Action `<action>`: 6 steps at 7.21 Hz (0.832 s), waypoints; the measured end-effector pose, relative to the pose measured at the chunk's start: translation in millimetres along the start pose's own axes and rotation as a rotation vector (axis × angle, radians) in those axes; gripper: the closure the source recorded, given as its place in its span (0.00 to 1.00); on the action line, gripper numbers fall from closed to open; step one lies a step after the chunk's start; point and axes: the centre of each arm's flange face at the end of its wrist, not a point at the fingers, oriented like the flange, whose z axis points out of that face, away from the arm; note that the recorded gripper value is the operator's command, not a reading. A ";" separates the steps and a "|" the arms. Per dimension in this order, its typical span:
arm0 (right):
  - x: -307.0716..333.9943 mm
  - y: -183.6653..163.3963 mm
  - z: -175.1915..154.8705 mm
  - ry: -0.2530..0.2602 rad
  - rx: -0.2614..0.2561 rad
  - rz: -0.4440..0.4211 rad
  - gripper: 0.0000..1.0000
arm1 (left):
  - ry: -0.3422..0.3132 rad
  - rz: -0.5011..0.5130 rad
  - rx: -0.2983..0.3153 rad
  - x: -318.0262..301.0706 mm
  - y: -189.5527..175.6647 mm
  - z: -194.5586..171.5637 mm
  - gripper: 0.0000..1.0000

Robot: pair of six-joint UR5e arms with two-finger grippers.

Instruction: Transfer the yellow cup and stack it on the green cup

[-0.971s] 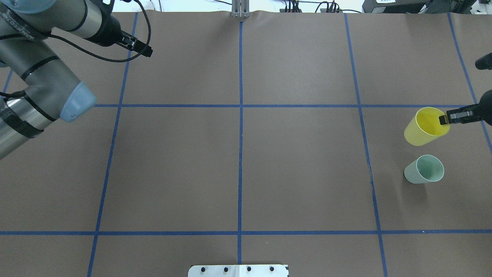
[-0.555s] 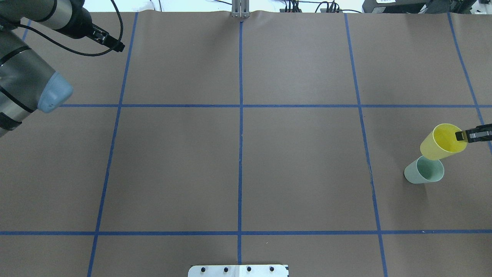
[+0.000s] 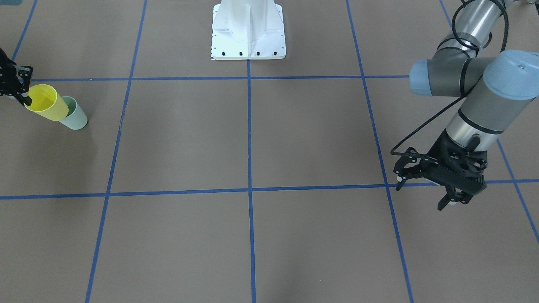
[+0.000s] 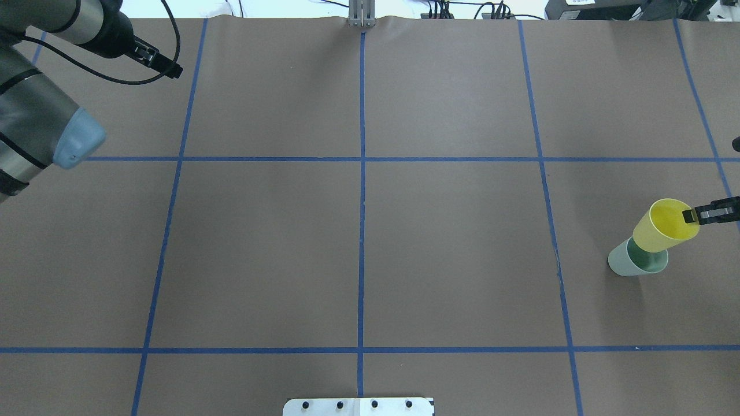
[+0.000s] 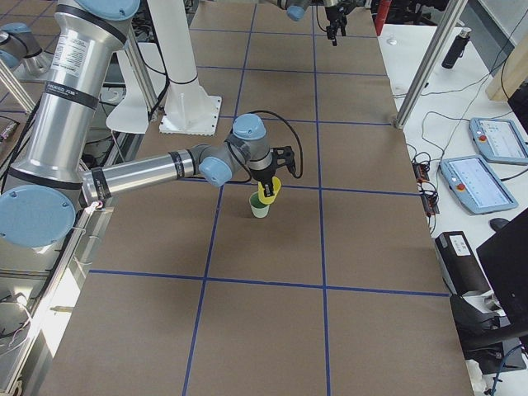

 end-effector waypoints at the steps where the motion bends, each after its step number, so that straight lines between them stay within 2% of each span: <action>1: -0.2 0.7 0.6 -0.005 -0.006 0.000 1.00 | -0.001 -0.001 -0.001 -0.5 0.4 0.2 0.01; 6: -2.2 4.1 3.5 -0.030 -0.034 0.000 1.00 | -0.005 -0.005 -0.005 -4.2 1.4 1.7 0.01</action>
